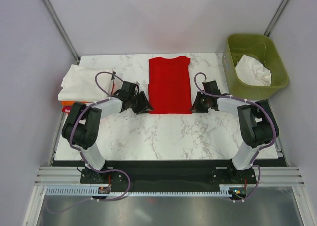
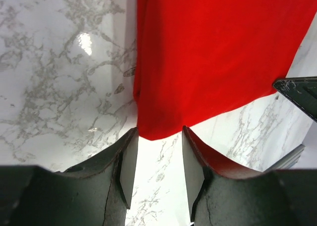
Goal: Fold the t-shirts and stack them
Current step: Fold the tshirt
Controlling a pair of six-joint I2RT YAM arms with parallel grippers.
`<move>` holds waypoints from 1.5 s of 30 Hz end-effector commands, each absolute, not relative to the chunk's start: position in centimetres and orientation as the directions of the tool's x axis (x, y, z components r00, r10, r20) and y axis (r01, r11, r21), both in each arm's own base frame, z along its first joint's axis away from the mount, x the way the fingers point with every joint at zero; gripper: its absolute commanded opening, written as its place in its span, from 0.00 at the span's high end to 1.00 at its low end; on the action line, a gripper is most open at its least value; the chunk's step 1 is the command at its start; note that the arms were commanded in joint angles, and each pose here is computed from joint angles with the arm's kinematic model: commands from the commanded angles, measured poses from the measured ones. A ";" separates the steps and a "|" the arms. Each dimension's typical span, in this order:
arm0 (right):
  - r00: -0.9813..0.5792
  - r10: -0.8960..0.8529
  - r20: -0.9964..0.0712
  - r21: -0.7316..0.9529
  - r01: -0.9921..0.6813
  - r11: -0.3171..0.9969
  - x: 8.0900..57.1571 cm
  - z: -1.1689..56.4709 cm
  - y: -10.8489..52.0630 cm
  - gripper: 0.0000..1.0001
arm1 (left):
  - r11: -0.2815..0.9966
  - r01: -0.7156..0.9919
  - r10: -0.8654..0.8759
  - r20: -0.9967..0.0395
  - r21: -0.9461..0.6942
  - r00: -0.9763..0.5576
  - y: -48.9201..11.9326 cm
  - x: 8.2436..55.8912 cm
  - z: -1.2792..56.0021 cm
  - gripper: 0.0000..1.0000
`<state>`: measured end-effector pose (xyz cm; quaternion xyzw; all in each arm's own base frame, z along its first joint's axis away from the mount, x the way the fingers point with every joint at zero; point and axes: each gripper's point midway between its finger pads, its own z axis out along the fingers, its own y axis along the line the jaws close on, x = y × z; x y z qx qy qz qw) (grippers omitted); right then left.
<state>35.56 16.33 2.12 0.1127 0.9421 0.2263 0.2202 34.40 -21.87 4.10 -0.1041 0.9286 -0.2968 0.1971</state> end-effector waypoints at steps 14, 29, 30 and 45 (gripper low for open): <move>-0.878 0.307 -0.368 0.477 0.105 0.873 35.3 1.7 16.6 0.91 | 0.827 -0.034 -0.297 -0.385 -0.561 -0.874 -21.4 34.1 4.8 0.45; -0.882 0.286 -0.375 0.494 0.070 0.867 33.4 3.8 16.4 1.00 | 0.817 -0.015 -0.291 -0.390 -0.577 -0.874 -21.4 32.6 4.8 0.98; -0.875 0.285 -0.392 0.509 0.051 0.859 33.0 4.9 16.6 1.00 | 0.816 -0.011 -0.286 -0.385 -0.579 -0.877 -21.4 32.1 5.0 0.98; -0.866 0.228 -0.445 0.546 -0.061 0.836 23.0 11.0 14.8 1.00 | 0.707 0.123 -0.217 -0.379 -0.697 -0.899 -21.1 21.7 11.5 0.98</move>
